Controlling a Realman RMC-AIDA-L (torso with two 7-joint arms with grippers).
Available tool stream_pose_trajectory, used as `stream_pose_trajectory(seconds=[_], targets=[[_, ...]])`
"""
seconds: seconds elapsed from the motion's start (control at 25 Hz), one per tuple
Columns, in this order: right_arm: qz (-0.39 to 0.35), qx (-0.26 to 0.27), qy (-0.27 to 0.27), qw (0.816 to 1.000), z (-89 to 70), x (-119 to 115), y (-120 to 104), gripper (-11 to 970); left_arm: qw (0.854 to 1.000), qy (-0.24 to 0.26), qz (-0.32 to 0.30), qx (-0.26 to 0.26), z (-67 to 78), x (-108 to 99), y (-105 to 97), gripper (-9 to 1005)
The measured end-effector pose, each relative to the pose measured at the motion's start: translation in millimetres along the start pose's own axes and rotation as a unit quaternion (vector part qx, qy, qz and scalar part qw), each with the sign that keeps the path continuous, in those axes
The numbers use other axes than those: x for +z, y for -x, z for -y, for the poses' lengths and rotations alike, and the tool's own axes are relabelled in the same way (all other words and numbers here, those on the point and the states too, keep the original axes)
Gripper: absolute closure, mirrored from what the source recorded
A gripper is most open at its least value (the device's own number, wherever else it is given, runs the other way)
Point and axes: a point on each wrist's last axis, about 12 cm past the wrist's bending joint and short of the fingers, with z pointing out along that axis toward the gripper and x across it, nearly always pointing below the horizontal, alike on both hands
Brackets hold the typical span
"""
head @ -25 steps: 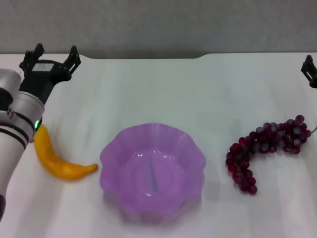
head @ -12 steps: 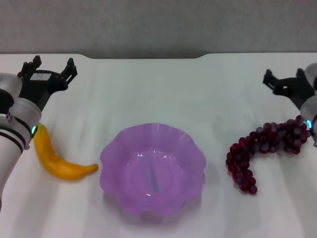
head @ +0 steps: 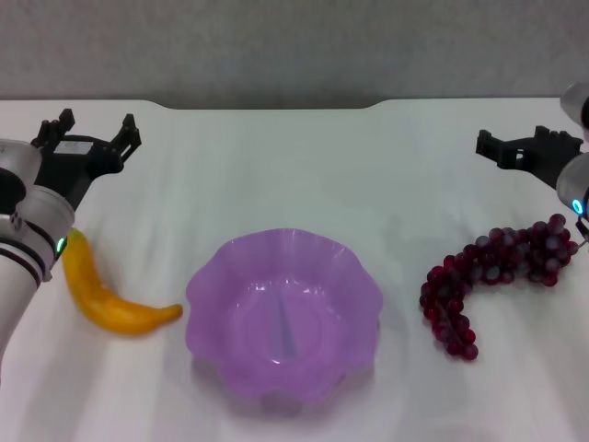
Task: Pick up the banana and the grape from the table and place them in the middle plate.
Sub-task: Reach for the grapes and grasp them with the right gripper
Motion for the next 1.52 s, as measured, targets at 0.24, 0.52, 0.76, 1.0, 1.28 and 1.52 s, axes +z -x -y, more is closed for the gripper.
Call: stream_pose_trajectory(seconds=[0.24, 0.52, 0.76, 1.0, 1.28, 1.52], targets=[[-0.039, -0.02, -0.001, 0.999, 17.2, 1.2, 3.3, 77, 1.0, -0.007, 0.002, 0.003, 4.0, 1.3, 1.3, 102], [-0.093, -0.064, 0.025, 0.993, 13.5, 2.6, 2.3, 77, 1.0, -0.009, 0.002, 0.006, 4.7, 2.2, 1.9, 102], [-0.155, -0.093, 0.058, 0.982, 6.8, -2.7, -8.5, 77, 1.0, -0.01, 0.001, 0.007, 4.6, 1.6, 1.0, 102], [-0.185, -0.115, 0.071, 0.973, 4.8, -8.9, -13.2, 77, 1.0, -0.009, 0.0, 0.007, 4.0, 0.9, 0.3, 102], [-0.198, -0.154, 0.068, 0.966, 4.7, -10.4, -16.8, 77, 1.0, -0.009, -0.001, 0.007, 4.4, 1.5, 0.6, 102], [-0.222, -0.213, 0.073, 0.949, -1.0, -12.0, -25.3, 78, 1.0, -0.01, -0.004, 0.007, 4.9, 2.1, 0.4, 103]])
